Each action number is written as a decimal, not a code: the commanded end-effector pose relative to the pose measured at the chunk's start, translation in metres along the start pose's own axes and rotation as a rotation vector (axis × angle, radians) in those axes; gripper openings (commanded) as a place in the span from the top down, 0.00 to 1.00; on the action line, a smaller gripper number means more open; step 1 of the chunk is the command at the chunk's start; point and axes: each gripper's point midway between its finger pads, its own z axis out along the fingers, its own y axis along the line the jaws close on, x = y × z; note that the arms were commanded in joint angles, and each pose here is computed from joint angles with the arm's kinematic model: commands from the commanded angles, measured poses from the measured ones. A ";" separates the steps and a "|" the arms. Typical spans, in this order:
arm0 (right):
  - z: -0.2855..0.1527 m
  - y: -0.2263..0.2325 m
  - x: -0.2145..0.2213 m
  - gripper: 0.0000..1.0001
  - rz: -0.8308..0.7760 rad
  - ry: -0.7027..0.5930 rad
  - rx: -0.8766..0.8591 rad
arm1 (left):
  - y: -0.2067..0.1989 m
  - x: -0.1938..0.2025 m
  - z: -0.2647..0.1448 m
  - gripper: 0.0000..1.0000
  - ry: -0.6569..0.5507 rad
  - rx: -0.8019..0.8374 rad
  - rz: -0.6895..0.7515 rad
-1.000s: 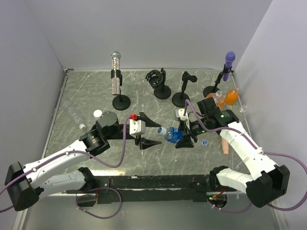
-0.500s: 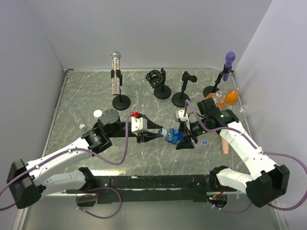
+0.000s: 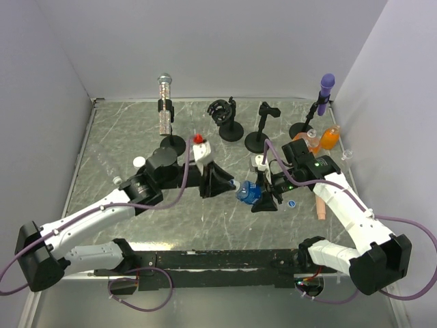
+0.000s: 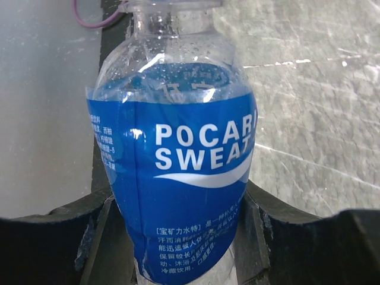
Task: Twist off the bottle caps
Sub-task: Unscrew the bottle cap from the plastic bottle.
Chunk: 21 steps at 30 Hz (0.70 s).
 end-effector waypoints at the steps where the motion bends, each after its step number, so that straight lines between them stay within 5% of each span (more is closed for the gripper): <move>1: -0.001 -0.006 -0.015 0.74 -0.077 -0.033 0.021 | 0.008 -0.019 0.005 0.99 0.008 -0.201 -0.553; 5: -0.001 -0.006 -0.016 0.74 -0.080 -0.035 0.022 | 0.009 -0.019 -0.001 0.99 0.012 -0.303 -0.835; 10: -0.002 -0.006 -0.018 0.74 -0.078 -0.035 0.017 | 0.009 -0.025 -0.009 0.99 -0.023 -0.340 -0.882; 13: -0.003 -0.006 -0.017 0.74 -0.079 -0.034 0.026 | 0.008 -0.023 -0.008 0.72 -0.022 -0.319 -0.839; 14: -0.003 -0.005 -0.016 0.74 -0.079 -0.033 0.027 | 0.008 -0.022 -0.008 0.49 -0.025 -0.313 -0.832; 16: -0.003 -0.004 -0.015 0.74 -0.078 -0.033 0.029 | 0.006 -0.023 -0.008 0.25 -0.021 -0.291 -0.789; 21: -0.003 -0.004 -0.014 0.74 -0.080 -0.035 0.032 | 0.011 -0.030 -0.022 0.01 -0.053 -0.327 -0.664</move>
